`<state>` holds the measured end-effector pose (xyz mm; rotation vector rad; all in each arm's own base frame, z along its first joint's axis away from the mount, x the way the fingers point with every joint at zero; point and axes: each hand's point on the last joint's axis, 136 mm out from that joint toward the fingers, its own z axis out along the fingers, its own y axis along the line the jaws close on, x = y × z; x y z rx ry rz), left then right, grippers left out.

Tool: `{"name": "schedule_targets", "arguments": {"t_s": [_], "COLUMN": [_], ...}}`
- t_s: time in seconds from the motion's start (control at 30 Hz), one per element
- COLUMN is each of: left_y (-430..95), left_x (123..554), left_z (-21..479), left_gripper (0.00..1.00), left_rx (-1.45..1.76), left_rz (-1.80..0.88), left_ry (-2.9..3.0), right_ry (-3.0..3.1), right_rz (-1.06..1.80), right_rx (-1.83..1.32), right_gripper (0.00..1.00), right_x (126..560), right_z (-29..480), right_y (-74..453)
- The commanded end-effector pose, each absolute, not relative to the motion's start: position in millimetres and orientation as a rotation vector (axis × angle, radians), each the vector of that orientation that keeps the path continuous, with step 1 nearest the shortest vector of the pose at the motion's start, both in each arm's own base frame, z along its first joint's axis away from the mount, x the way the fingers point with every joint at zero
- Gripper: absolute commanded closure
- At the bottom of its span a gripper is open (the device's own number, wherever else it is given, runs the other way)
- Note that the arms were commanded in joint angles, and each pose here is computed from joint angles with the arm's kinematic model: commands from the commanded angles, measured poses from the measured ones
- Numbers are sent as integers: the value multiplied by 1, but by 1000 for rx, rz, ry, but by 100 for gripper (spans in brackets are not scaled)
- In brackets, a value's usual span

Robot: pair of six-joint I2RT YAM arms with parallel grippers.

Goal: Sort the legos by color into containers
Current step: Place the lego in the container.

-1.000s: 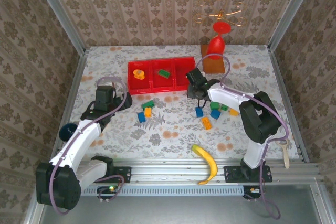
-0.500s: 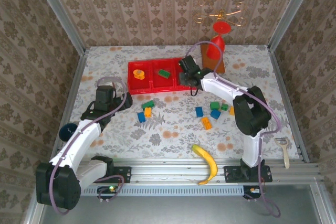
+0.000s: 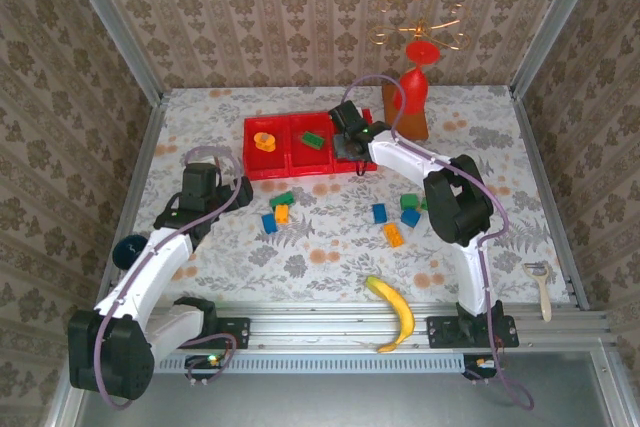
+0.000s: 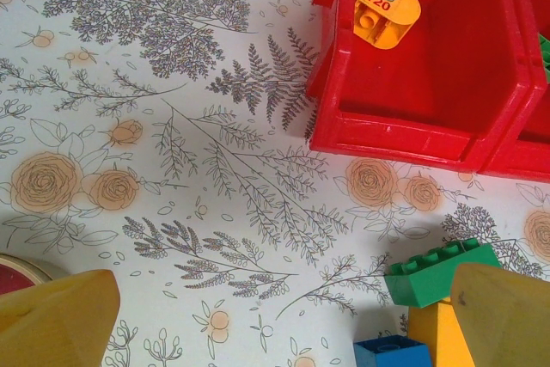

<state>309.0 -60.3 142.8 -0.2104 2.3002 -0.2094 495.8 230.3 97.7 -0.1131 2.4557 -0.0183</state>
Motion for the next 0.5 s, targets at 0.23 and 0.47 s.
{"name": "schedule_targets", "arguments": {"t_s": [0.23, 0.47], "left_y": [-66, -73], "left_x": [311, 312], "left_z": [145, 146], "left_gripper": [0, 0], "left_rx": [-221, -211], "left_rz": [-270, -314], "left_ry": [2293, 2295], "right_ry": [2445, 2434], "right_rz": [-42, -8], "right_rx": [-116, -107], "right_gripper": [36, 30], "right_x": [487, 469], "right_z": [113, 128], "right_y": [225, 225]}}
